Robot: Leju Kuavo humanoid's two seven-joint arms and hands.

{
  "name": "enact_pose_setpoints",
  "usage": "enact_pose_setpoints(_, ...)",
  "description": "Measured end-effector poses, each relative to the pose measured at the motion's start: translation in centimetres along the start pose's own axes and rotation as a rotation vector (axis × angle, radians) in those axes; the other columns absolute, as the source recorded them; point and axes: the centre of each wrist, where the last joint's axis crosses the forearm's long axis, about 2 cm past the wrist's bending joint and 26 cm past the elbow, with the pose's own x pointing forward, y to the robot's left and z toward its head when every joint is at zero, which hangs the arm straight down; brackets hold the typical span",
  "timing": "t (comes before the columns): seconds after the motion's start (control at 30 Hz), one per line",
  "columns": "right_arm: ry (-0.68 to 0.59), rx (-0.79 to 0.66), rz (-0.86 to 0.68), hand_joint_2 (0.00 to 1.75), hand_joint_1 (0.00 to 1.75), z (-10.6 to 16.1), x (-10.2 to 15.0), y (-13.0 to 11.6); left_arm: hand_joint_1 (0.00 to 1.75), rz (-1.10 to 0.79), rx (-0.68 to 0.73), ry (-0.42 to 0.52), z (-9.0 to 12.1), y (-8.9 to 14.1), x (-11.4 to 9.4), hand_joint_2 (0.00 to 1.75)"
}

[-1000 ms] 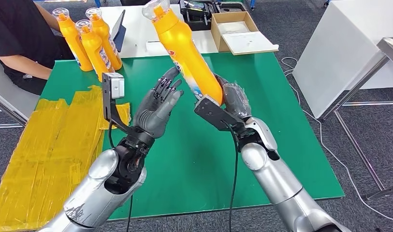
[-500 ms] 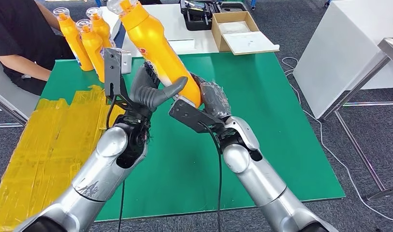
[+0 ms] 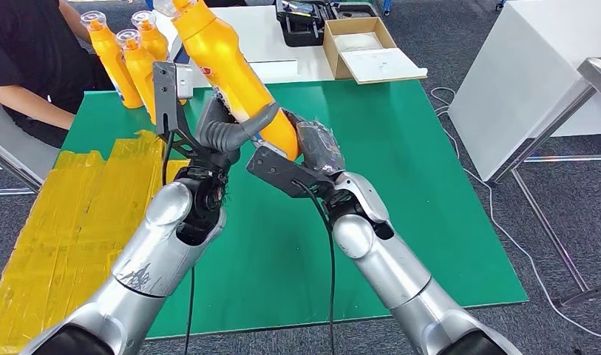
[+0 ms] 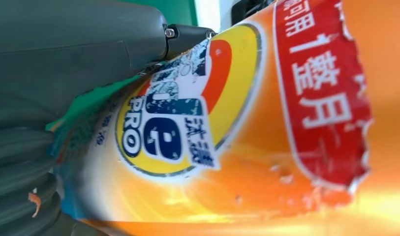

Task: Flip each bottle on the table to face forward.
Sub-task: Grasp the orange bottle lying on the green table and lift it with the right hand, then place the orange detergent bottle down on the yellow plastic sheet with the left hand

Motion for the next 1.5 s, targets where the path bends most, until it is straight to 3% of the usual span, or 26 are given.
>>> enact_pose_setpoints(0.03, 0.001, 0.004, 0.003, 1.75, 1.75, -0.1, 0.0, 0.1, 1.71, 0.016, -0.004, 0.009, 0.0, 0.0, 0.1, 1.75)
enact_pose_setpoints(0.07, 0.002, 0.007, 0.005, 1.75, 1.75, -0.1, 0.0, 0.1, 1.75, 0.03, -0.008, 0.015, -0.1, 0.0, 0.1, 1.75)
enact_pose_setpoints(0.8, 0.0, 0.024, 0.022, 1.75, 1.75, -0.4, 0.2, 0.2, 1.75, 0.073, -0.019, 0.002, -0.1, 0.0, 0.7, 1.75)
enact_pose_setpoints(1.0, 0.02, 0.034, 0.044, 1.75, 0.41, -0.6, 0.3, 0.3, 1.75, 0.066, -0.013, -0.001, -0.1, 0.4, 0.7, 1.75)
enact_pose_setpoints(1.07, 0.029, 0.045, 0.053, 0.87, 0.0, -0.8, 0.3, 0.5, 1.75, 0.063, -0.01, -0.002, -0.1, 0.5, 0.7, 1.75)
enact_pose_setpoints(1.13, 0.034, 0.057, 0.062, 0.0, 0.0, -0.8, 0.2, 0.7, 1.75, 0.061, -0.008, -0.002, -0.1, 0.6, 0.7, 1.75)
enact_pose_setpoints(1.37, 0.052, 0.078, 0.066, 0.0, 0.0, -0.8, -0.1, 1.0, 1.75, 0.055, -0.008, -0.004, -0.1, 0.8, 0.7, 1.75)
enact_pose_setpoints(1.5, 0.124, 0.157, 0.054, 0.0, 0.0, -0.7, -2.0, 2.2, 1.75, 0.047, -0.014, -0.025, -0.1, 1.1, 1.2, 1.75)
